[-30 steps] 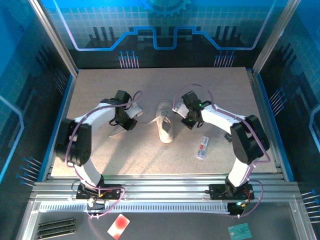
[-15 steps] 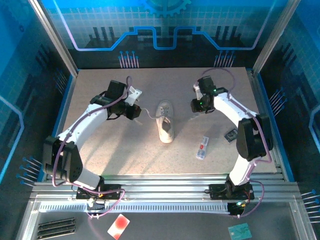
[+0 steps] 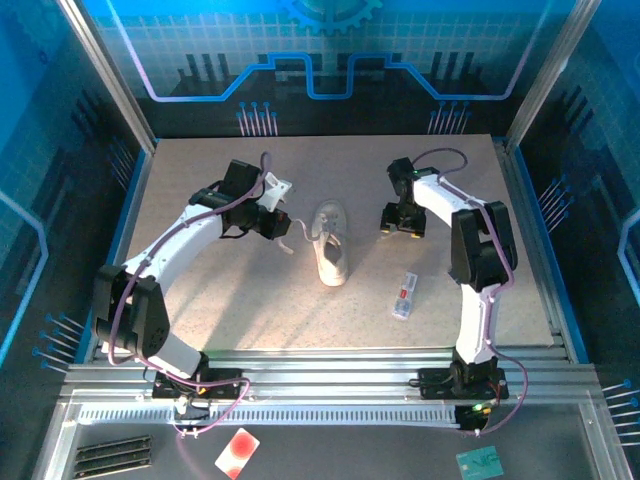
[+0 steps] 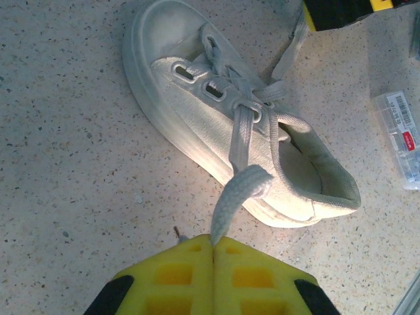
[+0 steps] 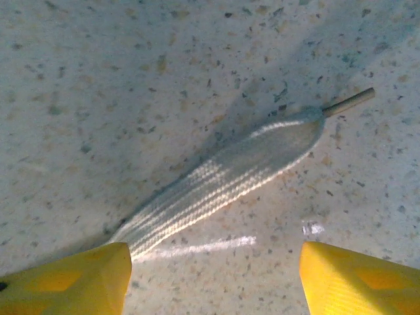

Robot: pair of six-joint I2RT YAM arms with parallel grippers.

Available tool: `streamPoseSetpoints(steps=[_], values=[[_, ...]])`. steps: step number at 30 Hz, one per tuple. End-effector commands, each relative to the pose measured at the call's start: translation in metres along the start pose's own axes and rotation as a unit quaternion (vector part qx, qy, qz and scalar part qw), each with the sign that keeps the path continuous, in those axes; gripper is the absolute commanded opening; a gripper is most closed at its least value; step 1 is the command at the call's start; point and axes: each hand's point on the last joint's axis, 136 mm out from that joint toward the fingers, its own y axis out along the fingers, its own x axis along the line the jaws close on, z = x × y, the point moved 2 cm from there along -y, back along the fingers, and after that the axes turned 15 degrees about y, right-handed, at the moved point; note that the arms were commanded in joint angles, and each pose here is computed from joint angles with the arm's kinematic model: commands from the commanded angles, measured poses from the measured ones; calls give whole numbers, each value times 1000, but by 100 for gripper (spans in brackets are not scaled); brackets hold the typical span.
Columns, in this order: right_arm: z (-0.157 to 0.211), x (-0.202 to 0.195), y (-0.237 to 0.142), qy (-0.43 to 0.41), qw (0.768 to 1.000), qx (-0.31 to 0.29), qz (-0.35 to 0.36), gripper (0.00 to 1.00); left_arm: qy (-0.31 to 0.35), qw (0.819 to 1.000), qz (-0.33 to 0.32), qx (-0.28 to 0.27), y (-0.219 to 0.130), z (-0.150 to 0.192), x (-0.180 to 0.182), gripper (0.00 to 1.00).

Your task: Tie the shoes

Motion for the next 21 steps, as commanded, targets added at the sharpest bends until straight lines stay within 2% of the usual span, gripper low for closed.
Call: streamPoseSetpoints(steps=[1, 4, 7, 11, 14, 21], values=[[5, 2, 10, 9, 999, 14, 37, 68, 14, 1000, 20, -4, 2, -6, -6, 0], [10, 7, 20, -8, 998, 30, 52, 64, 14, 1000, 23, 2, 5, -1, -7, 0], [18, 13, 26, -28, 997, 45, 54, 53, 13, 1000, 25, 4, 4, 1, -9, 0], [23, 20, 25, -55, 997, 47, 39, 19, 16, 1000, 26, -6, -4, -2, -12, 0], [22, 27, 12, -76, 997, 27, 13, 1, 11, 999, 26, -24, -15, -11, -17, 0], [10, 46, -53, -113, 990, -57, -67, 0, -37, 994, 45, -97, -40, -49, -29, 0]])
